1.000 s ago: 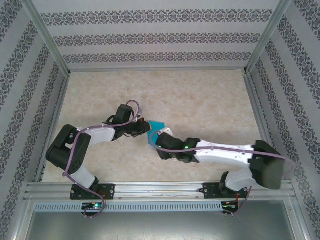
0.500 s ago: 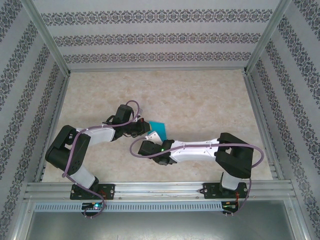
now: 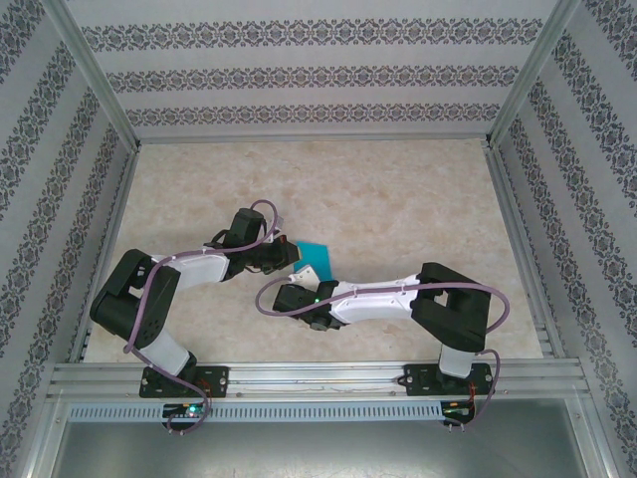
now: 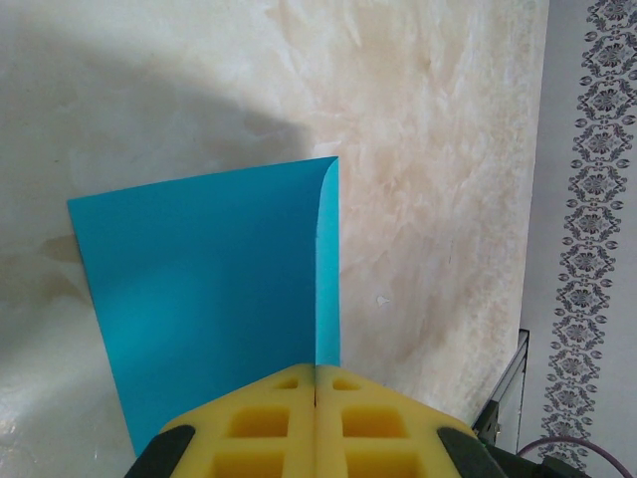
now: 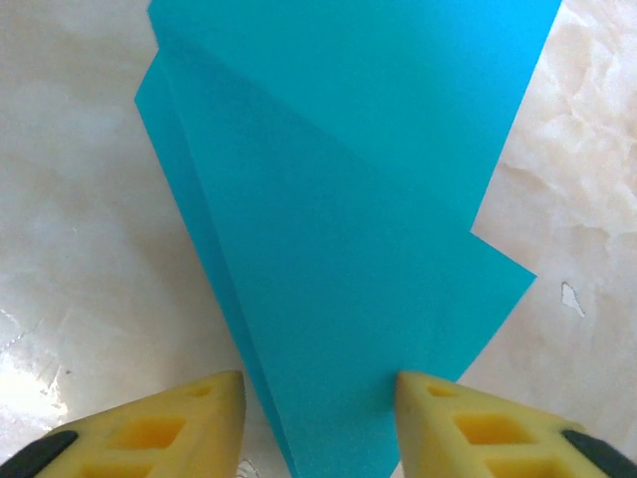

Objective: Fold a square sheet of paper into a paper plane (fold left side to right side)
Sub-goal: Fourth fold the wing at the center of the table.

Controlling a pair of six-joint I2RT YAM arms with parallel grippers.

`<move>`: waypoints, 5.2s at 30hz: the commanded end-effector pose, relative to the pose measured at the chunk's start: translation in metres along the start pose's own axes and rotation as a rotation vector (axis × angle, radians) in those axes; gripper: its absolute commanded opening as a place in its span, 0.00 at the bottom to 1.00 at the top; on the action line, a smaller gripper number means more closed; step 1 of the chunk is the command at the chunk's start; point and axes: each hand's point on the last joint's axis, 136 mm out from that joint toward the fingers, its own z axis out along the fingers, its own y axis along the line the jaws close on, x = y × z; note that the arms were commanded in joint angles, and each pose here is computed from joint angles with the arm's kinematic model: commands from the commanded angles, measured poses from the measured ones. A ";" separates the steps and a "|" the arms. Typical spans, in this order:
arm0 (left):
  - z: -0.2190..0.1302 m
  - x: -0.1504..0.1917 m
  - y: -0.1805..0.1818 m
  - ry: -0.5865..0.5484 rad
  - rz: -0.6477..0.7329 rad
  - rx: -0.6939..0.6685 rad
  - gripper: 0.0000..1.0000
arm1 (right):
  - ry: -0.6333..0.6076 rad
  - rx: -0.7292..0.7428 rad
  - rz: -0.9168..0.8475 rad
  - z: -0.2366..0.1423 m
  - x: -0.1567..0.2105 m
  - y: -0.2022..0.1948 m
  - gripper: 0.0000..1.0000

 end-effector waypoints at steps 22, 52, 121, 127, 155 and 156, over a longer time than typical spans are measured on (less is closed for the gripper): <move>-0.016 -0.007 0.003 -0.033 0.019 -0.048 0.19 | 0.022 -0.006 0.003 -0.001 0.005 -0.003 0.00; -0.076 0.038 0.035 0.003 0.013 -0.018 0.28 | 0.041 -0.871 0.313 -0.025 -0.009 0.039 0.00; 0.012 0.052 0.070 0.114 0.010 -0.319 0.45 | 0.080 -1.083 0.464 -0.016 -0.014 0.036 0.17; 0.011 0.052 0.069 0.113 0.009 -0.319 0.45 | 0.014 -1.081 0.488 -0.027 -0.023 0.019 0.27; 0.011 0.051 0.067 0.108 0.013 -0.314 0.45 | 0.034 -1.013 0.518 0.001 -0.038 0.020 0.09; 0.011 0.051 0.067 0.108 0.014 -0.315 0.45 | 0.035 -1.010 0.519 0.001 -0.038 0.019 0.06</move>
